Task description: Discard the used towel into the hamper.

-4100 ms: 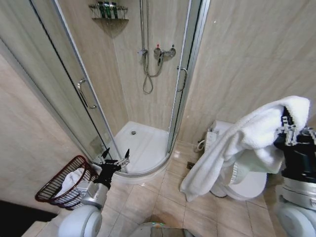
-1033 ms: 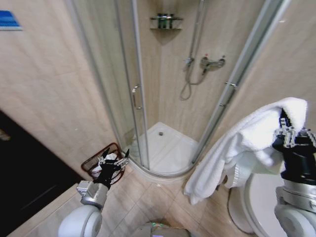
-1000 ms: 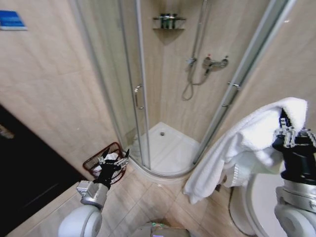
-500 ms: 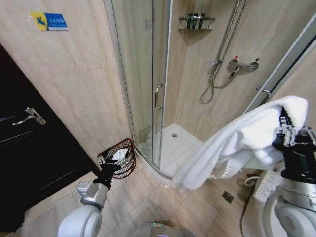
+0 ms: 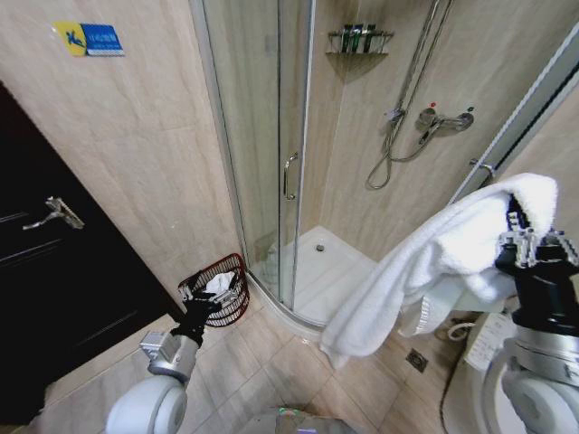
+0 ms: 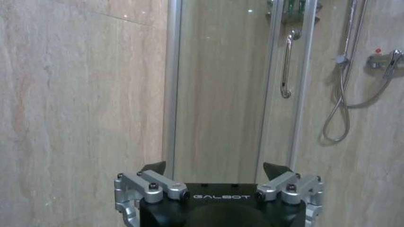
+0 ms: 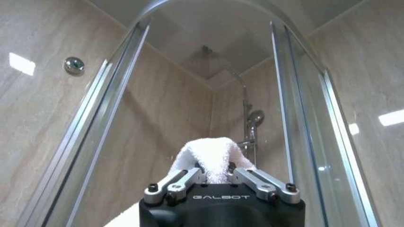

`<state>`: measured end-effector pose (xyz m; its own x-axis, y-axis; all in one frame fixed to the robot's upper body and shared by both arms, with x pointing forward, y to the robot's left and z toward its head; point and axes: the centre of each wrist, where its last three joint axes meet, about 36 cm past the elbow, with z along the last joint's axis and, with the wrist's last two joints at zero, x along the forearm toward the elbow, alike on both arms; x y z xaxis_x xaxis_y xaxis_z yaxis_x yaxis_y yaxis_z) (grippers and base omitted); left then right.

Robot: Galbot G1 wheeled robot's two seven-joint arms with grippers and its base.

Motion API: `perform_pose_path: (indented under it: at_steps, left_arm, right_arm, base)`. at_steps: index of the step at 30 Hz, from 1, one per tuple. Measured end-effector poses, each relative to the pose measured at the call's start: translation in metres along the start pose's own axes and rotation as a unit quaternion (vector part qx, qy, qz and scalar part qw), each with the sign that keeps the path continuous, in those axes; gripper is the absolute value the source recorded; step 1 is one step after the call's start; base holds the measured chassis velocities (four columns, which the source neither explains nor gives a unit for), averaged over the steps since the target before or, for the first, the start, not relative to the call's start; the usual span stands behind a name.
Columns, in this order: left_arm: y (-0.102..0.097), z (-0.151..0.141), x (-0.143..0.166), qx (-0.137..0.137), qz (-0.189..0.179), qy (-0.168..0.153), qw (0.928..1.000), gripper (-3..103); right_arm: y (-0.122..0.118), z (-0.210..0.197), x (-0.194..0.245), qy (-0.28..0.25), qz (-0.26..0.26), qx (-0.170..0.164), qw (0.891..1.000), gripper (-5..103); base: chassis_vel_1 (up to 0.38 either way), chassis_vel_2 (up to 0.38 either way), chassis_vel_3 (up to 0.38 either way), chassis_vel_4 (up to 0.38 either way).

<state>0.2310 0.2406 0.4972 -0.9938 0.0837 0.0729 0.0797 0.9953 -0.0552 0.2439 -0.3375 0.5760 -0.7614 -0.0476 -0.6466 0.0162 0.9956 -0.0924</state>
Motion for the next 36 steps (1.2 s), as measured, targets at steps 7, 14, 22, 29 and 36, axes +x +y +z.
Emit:
perform_pose_path:
  at_steps: [7, 14, 22, 29, 36]
  left_arm:
    - [0.0, 0.0, 0.0, 0.0, 0.0, 0.0, 1.0, 100]
    - [0.0, 0.0, 0.0, 0.0, 0.0, 0.0, 1.0, 100]
    - [0.0, 0.0, 0.0001, 0.0, 0.0, 0.0, 1.0, 100]
    - [0.0, 0.0, 0.0, 0.0, 0.0, 0.0, 1.0, 100]
    - [0.0, 0.0, 0.0, 0.0, 0.0, 0.0, 1.0, 100]
  right_arm:
    - [0.0004, 0.0004, 0.0018, 0.003, 0.006, -0.003, 1.0, 11]
    - [-0.0006, 0.0, 0.0034, 0.007, 0.011, -0.001, 1.0, 11]
    - [0.0003, 0.0007, 0.0053, 0.003, 0.013, 0.001, 1.0, 11]
    - [0.0003, 0.0007, 0.0057, 0.003, 0.015, 0.0, 1.0, 11]
    - [0.0004, 0.0007, 0.0054, 0.003, 0.014, 0.0, 1.0, 11]
  base:
    - [0.007, -0.015, -0.01, 0.005]
    - [0.102, -0.093, -0.098, 0.119]
    - [0.147, -0.131, -0.158, 0.137]
    - [0.011, -0.008, -0.022, 0.013]
    - [-0.018, 0.014, 0.024, -0.011]
